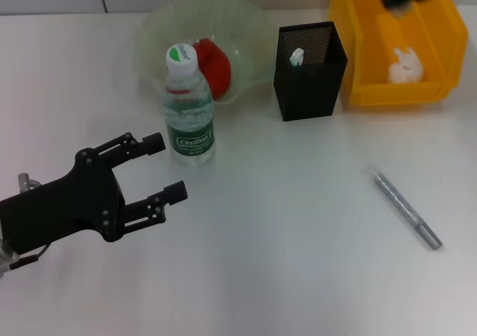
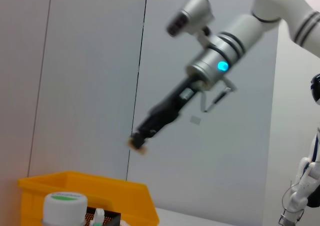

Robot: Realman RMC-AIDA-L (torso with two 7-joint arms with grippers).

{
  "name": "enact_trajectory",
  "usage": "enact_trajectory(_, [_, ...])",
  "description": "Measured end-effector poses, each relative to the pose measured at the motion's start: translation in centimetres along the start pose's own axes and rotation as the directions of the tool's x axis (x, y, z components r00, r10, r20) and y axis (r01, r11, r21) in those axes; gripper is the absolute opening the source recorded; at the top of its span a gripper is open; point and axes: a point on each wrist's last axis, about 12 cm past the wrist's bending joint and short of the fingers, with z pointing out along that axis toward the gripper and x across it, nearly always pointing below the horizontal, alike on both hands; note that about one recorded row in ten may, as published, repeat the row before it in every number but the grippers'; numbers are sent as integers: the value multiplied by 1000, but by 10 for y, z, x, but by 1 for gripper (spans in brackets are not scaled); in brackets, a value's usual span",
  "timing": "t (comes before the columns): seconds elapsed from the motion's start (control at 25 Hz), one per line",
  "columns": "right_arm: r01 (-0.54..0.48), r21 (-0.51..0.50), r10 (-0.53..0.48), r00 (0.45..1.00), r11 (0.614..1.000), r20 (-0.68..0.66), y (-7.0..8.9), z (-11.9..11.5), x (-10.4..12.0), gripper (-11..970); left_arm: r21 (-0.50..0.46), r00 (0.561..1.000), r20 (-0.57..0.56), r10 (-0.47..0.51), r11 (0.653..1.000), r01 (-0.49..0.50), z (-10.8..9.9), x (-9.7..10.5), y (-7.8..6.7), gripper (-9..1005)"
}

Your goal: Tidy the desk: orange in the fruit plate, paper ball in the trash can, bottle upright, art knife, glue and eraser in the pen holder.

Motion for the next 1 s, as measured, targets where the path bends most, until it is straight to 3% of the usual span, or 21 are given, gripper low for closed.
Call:
enact_trajectory(0.2, [-12,-38,11,1000,999,-20,1,42,-20,335,1,1000,6,-1,1000,1,2,1,-2,770])
enact_trajectory(0.44, [-14,-83,6,995,996,-100,8,82,-15,375,-4,1000,10,-4,1000,4,1,2,-3,770])
enact_trajectory(0.68, [-5,-84,-2,996,996,-85,13,87,-15,415,-6,1000,6,5,1000,-5,1,2,-3,770])
enact_trajectory(0.8, [-7,-84,1,997,996,-77,13,86,-15,551,-6,1000,5,7,1000,-6,1,3,-3,770])
enact_trajectory(0.88, [5,-86,-10,998,996,-64,13,77,-17,641,-7,1000,8,6,1000,-5,1,3,-4,770])
enact_trajectory(1.0, [34,-89,-42,996,995,-82,15,60,-17,640,-7,1000,10,7,1000,-7,0,3,-4,770])
